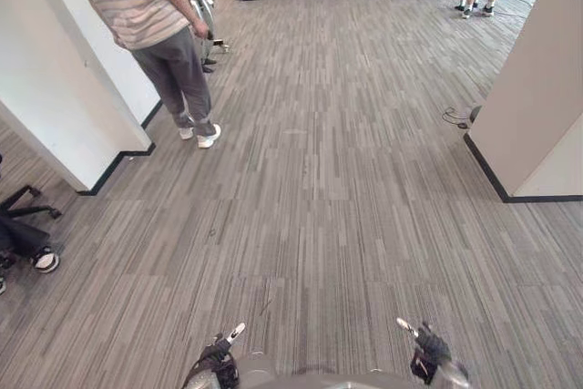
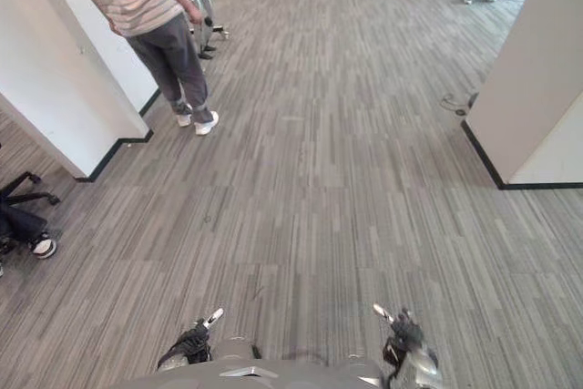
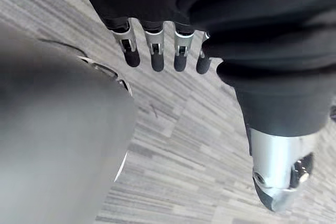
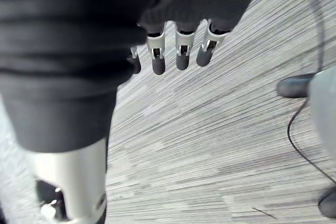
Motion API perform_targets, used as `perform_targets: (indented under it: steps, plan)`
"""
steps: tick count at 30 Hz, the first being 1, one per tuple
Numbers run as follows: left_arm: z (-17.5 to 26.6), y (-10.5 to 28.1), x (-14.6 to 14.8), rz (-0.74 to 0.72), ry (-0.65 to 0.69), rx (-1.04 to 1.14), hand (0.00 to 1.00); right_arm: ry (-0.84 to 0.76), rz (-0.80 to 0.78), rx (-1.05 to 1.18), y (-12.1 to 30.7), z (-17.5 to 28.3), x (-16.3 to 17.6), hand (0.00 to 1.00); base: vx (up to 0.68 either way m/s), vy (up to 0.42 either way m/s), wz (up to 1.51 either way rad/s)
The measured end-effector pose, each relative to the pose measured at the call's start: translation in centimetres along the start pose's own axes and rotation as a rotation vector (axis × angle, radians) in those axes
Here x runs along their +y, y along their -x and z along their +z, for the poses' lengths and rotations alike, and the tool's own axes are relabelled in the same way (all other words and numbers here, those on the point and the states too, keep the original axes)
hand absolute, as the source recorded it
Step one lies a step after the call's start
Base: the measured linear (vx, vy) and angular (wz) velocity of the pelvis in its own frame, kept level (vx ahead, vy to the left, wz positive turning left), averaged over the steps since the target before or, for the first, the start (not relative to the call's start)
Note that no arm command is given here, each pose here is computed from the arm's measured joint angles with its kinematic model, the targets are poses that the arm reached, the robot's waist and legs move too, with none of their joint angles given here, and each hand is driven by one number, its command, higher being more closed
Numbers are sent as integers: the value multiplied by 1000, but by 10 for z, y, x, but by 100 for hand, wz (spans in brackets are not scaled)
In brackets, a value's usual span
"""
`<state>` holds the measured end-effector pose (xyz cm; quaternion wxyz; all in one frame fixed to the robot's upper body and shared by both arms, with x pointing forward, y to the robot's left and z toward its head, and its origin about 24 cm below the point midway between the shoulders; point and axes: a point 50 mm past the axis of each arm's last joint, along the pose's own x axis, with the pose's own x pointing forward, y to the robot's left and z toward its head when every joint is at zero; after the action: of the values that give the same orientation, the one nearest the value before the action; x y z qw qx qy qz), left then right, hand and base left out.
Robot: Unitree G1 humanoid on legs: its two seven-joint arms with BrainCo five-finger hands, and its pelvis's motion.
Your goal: Organize washtable
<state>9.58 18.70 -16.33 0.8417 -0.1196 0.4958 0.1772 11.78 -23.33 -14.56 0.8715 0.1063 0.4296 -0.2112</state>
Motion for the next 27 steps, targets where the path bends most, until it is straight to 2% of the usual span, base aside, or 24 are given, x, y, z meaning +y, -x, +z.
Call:
perform_targets:
  steps: [3,6,7,17,23,27]
  plan:
    - [7,-2,4,-1,-55,-10,0,13,9,69,6,-22,4,0,278,74,-27]
    - [8,-3,10,0,-111,-3,0,-31,-27,161,15,-49,-6,0,236,35,-6]
    - [3,-2,7,-34,-218,16,0,-102,-94,300,31,-82,-28,0,91,8,-2]
    - [2,-2,8,-36,-217,21,0,-117,-99,304,32,-83,-29,0,0,0,0]
    - [7,-3,10,-30,-179,15,0,-199,-103,290,25,-73,-26,0,82,41,19]
    - [6,-3,2,-60,-179,13,0,-279,-145,234,20,-58,-40,0,252,202,52]
